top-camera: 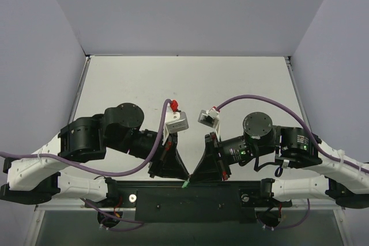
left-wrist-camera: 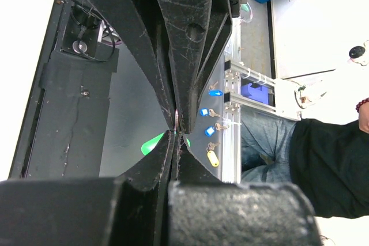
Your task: Remove the keys from the keyring
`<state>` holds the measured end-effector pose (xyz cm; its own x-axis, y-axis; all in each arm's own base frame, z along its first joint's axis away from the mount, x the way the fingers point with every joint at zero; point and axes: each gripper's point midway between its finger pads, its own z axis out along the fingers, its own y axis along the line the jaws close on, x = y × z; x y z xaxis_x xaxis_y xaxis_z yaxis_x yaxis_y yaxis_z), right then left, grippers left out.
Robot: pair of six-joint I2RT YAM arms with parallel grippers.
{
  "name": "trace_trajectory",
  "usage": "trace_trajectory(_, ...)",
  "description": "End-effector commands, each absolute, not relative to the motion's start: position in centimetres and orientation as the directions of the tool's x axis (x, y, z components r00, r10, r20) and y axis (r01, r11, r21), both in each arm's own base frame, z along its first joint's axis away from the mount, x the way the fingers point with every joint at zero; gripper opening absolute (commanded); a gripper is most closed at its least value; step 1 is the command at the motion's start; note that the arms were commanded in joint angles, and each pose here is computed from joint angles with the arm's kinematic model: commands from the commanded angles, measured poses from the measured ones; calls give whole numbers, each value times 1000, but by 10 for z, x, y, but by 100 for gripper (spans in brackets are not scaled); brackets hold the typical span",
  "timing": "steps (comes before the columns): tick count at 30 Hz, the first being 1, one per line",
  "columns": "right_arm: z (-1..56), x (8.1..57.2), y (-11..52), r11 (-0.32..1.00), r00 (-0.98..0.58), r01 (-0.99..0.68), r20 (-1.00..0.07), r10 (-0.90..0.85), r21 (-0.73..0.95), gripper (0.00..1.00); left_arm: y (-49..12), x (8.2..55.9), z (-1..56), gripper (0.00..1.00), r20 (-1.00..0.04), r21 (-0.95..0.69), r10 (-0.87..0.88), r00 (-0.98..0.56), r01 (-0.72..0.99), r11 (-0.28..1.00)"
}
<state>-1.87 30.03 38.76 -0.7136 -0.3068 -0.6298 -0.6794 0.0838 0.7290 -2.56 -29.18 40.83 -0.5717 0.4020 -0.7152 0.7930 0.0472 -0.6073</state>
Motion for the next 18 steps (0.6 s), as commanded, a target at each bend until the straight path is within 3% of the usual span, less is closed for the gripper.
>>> trace_trajectory(1,390,1,300,150,-709,-703,-668,-228,695,0,-276,-42,439,0,-740,-625,362,-567,779,-56)
trace_trajectory(8,398,19,297,190,-705,-707,-701,-111,681,0,-275,-20,459,0,-756,-641,173,-632,768,3)
trace_trajectory(13,401,29,297,212,-703,-701,-709,-47,681,0,-273,14,451,10,-749,-652,25,-663,742,158)
trace_trajectory(16,402,35,297,229,-702,-696,-712,-15,681,0,-271,14,462,16,-747,-664,-48,-663,740,107)
trace_trajectory(18,404,37,297,228,-701,-693,-713,7,684,0,-271,18,463,26,-739,-674,-88,-668,731,106)
